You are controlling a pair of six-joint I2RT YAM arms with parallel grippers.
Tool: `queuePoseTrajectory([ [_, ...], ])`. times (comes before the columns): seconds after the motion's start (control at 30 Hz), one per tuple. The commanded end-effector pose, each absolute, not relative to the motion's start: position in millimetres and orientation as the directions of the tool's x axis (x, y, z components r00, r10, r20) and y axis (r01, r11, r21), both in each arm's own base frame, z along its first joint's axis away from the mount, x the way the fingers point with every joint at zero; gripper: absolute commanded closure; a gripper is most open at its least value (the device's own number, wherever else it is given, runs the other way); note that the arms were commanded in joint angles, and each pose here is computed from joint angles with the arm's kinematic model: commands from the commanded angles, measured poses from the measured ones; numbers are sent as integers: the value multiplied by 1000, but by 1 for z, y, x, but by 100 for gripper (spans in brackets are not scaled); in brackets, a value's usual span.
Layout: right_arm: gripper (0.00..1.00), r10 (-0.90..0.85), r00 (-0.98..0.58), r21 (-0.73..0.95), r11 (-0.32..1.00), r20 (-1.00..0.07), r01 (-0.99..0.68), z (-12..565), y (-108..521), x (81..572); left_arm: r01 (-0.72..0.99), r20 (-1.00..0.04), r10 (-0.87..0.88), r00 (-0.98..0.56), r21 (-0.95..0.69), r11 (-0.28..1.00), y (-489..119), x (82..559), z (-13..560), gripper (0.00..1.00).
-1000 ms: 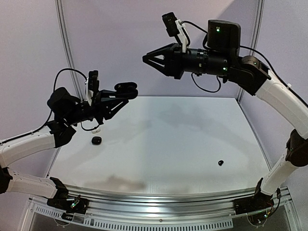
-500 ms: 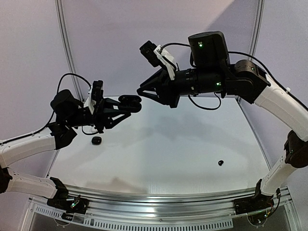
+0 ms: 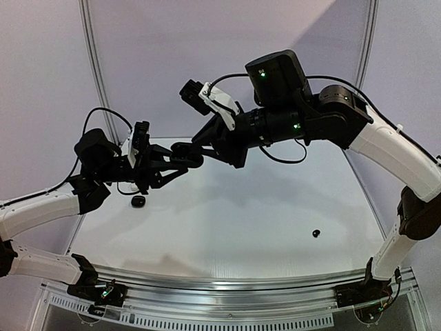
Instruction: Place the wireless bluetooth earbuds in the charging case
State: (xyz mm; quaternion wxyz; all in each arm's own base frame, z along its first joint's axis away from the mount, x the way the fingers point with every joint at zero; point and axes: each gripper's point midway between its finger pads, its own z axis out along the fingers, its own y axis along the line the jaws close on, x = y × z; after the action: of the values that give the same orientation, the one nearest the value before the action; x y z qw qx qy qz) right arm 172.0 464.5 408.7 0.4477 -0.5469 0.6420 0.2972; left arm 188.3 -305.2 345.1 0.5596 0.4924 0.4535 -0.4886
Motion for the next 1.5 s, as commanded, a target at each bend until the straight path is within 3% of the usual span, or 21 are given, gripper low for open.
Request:
queuePoseTrajectory([
  [0.0,83,-450,24,-126,198,-893,-972,409,466,163,996,-991,-95,94,93,13,-307,182,343,100],
  [0.87,89,-535,17,-176,248,-845,-953,383,465,177,996,-988,-129,85,83,23,-305,183,352,100],
  [1.47,94,-554,135,-301,222,-822,-927,377,464,185,992,-974,-190,119,124,-11,-300,172,365,100],
])
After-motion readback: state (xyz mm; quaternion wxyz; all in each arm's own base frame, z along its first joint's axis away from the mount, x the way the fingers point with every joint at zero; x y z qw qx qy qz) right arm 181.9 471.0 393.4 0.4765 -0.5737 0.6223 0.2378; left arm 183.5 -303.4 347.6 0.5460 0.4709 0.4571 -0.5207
